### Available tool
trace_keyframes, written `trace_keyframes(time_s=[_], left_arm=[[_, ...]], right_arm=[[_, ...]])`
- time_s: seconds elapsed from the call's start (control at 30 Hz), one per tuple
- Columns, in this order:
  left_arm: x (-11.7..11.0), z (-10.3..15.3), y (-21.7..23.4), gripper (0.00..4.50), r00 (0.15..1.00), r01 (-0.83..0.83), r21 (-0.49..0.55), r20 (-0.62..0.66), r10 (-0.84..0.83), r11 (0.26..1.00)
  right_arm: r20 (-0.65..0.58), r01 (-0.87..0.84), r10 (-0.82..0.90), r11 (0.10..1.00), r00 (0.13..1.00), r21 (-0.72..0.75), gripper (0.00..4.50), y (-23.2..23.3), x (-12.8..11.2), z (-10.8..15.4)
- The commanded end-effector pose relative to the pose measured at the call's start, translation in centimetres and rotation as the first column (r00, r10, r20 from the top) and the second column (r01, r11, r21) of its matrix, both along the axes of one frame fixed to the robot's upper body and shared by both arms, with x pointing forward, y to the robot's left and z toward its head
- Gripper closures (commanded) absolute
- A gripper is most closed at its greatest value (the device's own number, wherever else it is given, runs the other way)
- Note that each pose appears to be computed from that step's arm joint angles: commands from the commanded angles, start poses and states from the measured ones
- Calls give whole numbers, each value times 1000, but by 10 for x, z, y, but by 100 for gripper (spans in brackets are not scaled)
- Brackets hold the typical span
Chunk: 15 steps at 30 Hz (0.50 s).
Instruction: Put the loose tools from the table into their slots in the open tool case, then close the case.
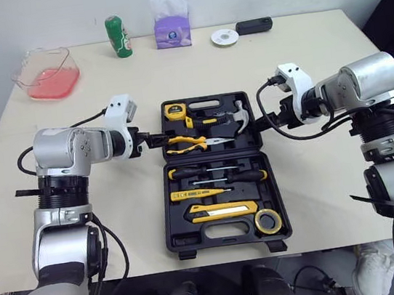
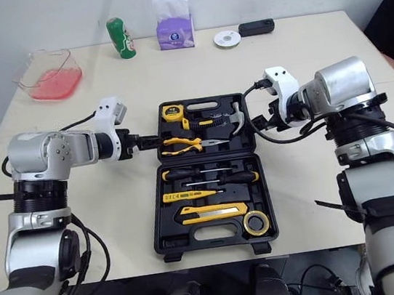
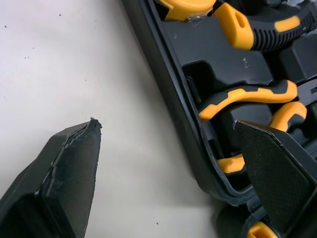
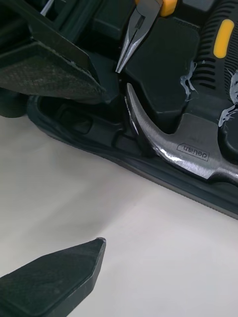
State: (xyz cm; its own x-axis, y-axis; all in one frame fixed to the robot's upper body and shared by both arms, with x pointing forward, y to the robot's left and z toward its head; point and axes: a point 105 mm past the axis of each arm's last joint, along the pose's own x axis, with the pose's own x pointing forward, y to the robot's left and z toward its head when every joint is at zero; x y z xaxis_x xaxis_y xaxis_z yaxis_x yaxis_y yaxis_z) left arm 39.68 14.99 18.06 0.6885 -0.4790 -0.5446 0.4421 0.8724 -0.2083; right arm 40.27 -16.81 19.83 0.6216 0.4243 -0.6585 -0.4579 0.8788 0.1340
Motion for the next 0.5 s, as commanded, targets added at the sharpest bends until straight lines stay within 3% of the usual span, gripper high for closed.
trace_keyframes(time_s=[0.03, 0.5], left_arm=[[4, 1, 2, 0, 1000, -22, 19, 11, 21, 1000], [11, -10, -3, 0, 1000, -30, 49, -3, 30, 998]], right_arm=[[48, 4, -3, 1000, 999, -3, 2, 1, 4, 10], [42, 31, -30, 999, 999, -24, 2, -3, 4, 0]])
